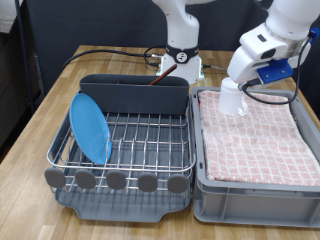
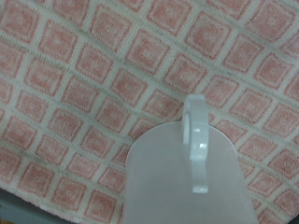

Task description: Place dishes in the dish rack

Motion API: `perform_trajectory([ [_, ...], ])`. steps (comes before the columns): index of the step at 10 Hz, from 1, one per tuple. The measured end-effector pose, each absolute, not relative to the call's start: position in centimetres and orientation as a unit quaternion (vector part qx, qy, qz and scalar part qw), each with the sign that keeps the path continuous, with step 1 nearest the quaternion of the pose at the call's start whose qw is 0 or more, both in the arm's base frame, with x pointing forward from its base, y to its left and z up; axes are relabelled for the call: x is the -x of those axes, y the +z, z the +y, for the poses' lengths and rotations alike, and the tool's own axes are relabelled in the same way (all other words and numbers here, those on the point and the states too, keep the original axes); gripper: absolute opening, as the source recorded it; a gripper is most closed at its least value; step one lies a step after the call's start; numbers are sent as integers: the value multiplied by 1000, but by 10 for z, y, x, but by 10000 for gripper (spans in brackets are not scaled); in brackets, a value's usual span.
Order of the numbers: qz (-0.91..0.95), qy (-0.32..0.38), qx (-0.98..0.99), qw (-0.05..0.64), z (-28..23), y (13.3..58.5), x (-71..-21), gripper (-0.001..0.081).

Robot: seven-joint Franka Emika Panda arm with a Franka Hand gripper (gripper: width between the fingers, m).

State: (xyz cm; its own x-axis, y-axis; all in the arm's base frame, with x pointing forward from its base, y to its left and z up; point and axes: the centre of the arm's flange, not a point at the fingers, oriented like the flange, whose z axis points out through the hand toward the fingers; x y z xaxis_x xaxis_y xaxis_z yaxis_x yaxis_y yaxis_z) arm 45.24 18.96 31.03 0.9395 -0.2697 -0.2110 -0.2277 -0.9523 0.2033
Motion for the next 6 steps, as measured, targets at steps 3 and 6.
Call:
perform_trajectory([
  [3, -124, -114, -982, 88, 189, 296, -454, 802],
  [6, -120, -115, -982, 93, 187, 285, -450, 802],
])
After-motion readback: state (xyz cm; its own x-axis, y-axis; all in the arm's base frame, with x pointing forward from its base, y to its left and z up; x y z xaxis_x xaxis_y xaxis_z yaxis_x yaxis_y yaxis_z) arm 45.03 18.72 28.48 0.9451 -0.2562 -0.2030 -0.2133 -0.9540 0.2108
